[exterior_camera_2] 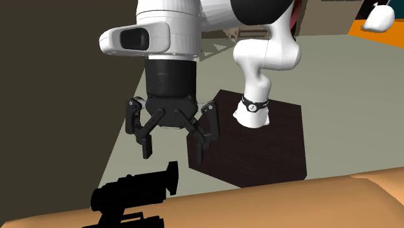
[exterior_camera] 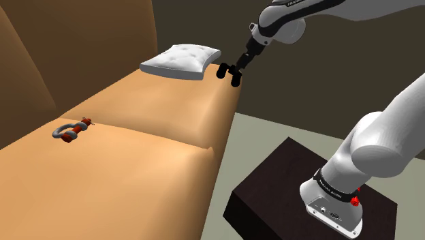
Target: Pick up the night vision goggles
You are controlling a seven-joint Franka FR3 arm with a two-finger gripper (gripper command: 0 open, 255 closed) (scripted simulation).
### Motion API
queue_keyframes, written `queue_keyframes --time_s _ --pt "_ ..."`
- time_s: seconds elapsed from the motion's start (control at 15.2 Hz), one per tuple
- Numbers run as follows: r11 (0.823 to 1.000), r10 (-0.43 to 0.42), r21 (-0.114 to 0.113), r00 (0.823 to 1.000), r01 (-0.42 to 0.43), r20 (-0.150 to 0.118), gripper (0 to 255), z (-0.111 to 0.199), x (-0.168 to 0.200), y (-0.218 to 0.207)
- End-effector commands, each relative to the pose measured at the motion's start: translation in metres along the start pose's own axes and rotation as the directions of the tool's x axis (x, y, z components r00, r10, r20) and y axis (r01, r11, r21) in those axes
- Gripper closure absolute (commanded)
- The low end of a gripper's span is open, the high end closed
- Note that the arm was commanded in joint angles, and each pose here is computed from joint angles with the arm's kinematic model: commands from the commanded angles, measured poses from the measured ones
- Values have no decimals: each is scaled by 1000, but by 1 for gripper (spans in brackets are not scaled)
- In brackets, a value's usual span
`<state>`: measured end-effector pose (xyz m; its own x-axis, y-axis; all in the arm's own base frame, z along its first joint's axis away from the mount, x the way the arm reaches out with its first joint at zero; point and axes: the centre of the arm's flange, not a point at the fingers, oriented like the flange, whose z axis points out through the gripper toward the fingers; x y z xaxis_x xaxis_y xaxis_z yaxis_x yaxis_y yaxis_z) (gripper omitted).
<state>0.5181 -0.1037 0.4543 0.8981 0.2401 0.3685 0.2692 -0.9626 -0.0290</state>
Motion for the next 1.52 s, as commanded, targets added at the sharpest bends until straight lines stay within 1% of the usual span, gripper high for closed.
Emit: queue_keyframes --time_s 0.0,0.13,0.26,0.33,0.92,1.45 --pt "1000 -1 0 1000 1 -2 0 11 -3 1" --pt "1000 -1 0 1000 1 -2 0 21 -7 1" --pt "1000 -1 0 1000 1 -2 0 23 -8 1" --pt "1000 0 0 1000 0 -2 255 24 -8 3" --pt "1000 -1 0 1000 1 -2 255 23 -8 1" --pt "1000 -1 0 1000 1 -2 255 -16 7 0"
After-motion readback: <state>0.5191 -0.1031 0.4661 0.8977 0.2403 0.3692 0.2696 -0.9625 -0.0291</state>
